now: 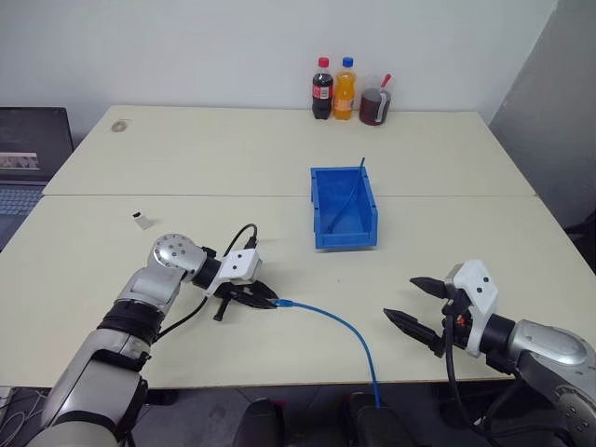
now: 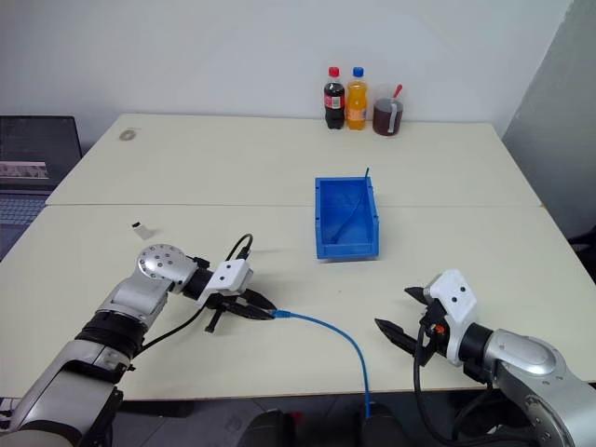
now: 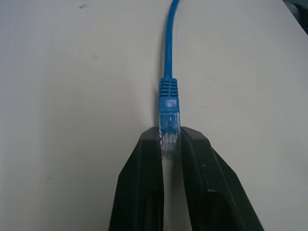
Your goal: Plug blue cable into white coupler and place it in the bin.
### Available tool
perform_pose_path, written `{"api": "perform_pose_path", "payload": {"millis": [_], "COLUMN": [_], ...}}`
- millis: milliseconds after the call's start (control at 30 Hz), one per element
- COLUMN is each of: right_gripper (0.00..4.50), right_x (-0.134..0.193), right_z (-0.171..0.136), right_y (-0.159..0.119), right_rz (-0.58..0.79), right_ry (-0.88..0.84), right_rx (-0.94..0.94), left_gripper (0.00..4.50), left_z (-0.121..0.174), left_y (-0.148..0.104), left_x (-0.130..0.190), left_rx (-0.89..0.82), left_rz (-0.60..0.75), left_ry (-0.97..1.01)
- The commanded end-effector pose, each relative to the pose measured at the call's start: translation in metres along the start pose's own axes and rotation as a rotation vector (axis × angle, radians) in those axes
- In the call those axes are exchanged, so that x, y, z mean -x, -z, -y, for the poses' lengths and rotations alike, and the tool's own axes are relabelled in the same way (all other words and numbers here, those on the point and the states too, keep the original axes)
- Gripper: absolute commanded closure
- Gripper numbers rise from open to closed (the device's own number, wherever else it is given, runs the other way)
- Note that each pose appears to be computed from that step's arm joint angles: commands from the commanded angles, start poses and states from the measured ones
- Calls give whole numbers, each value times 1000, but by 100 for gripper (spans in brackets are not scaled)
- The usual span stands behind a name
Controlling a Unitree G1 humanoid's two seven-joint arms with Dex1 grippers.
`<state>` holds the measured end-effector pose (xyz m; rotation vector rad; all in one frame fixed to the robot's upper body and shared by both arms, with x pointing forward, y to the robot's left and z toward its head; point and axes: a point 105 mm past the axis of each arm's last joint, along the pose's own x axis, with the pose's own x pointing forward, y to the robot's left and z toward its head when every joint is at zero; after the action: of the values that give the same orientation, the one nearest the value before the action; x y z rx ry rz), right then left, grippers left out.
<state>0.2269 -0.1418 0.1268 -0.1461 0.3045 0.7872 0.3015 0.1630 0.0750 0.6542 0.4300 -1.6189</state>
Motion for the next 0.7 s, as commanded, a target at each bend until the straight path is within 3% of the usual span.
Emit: {"api": "perform_pose_path", "payload": {"millis": [33,133,233,367,500,700], "right_gripper": [0,0,0,0,0,0], "right_x": [0,-3,-7,-8,-1,13], "right_z": [-1,1,-12,-41,-63,-77], "right_y": [-12,-24,-52,-80,-81,-64], "right_rz": [44,89,207,308,256,138], "right_ry": [-9,-4,-86,-285,-438,-541], "right_rx": [34,18,-67,-227,-356,-527], "left_gripper": [424,424,424,424,424,424], "left_z": [24,14,12,26,28,28], "left_y": [22,11,-40,-83,-122,-140], "left_x": [-4,-4,1,-4,-4,-8], "left_rx": [114,224,536,676,793,913], "left_rz": [-45,28,252,392,561,684], "left_ry": [84,7,31,105,176,211]}}
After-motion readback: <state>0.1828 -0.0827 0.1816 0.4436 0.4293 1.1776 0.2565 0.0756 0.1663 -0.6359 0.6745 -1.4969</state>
